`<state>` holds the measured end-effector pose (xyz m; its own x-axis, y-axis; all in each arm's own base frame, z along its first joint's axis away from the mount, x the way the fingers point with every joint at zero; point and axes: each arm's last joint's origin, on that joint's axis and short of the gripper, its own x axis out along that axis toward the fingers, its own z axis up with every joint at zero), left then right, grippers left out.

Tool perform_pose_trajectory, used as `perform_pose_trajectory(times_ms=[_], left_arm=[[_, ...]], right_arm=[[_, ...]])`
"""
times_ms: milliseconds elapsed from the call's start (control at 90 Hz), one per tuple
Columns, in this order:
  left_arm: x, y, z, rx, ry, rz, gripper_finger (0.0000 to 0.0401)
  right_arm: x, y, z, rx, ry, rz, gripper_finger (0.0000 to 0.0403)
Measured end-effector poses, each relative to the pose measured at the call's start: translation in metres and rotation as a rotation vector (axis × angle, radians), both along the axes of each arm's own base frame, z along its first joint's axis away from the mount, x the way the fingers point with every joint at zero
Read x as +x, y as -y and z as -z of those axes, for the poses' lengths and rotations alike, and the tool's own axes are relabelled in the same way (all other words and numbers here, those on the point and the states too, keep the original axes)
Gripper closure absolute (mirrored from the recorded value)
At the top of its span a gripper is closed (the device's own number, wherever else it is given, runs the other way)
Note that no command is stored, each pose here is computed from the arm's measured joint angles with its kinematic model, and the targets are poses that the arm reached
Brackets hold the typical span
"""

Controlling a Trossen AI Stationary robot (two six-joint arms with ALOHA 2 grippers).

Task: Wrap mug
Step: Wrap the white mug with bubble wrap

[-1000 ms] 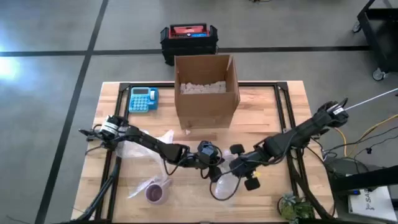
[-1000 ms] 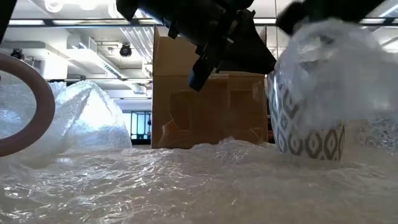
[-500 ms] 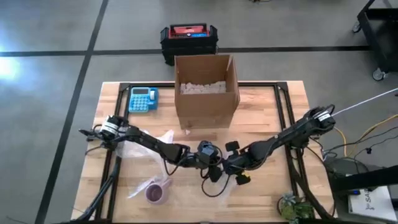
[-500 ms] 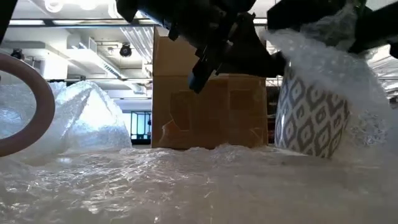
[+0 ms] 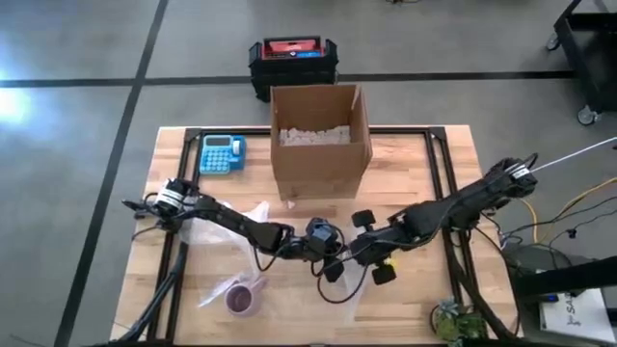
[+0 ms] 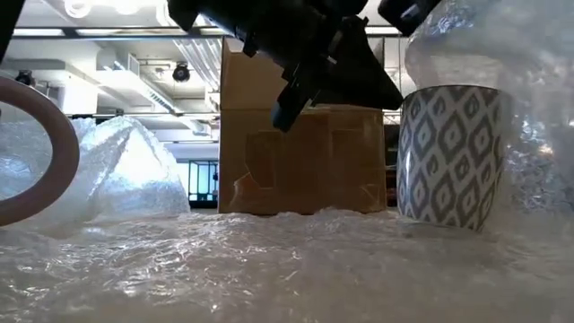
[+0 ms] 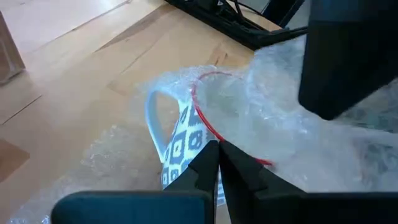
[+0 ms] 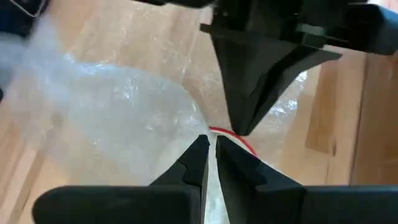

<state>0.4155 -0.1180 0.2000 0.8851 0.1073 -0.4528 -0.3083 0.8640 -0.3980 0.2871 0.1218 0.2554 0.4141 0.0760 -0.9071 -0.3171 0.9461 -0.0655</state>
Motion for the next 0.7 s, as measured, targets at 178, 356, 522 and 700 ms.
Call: perform_pose_trajectory(times_ms=[178, 356, 522, 700], left_arm=[[0.0, 0.0, 0.0, 0.001, -0.002, 0.0, 0.0401], [0.0, 0.0, 0.0, 0.001, -0.002, 0.0, 0.0401], [0.0, 0.001, 0.0, -0.012, -0.005, 0.024, 0.0401], [-0.004, 0.004, -0.013, -0.044, 0.026, 0.072, 0.0401]], right_arm=[[-0.001, -0.007, -0.001, 0.012, 0.022, -0.023, 0.0384], [-0.006, -0.006, 0.023, 0.047, -0.076, -0.035, 0.0384], [-0.007, 0.007, 0.066, -0.006, -0.164, 0.045, 0.0384], [0.0, 0.008, 0.078, -0.06, -0.144, 0.056, 0.0384]])
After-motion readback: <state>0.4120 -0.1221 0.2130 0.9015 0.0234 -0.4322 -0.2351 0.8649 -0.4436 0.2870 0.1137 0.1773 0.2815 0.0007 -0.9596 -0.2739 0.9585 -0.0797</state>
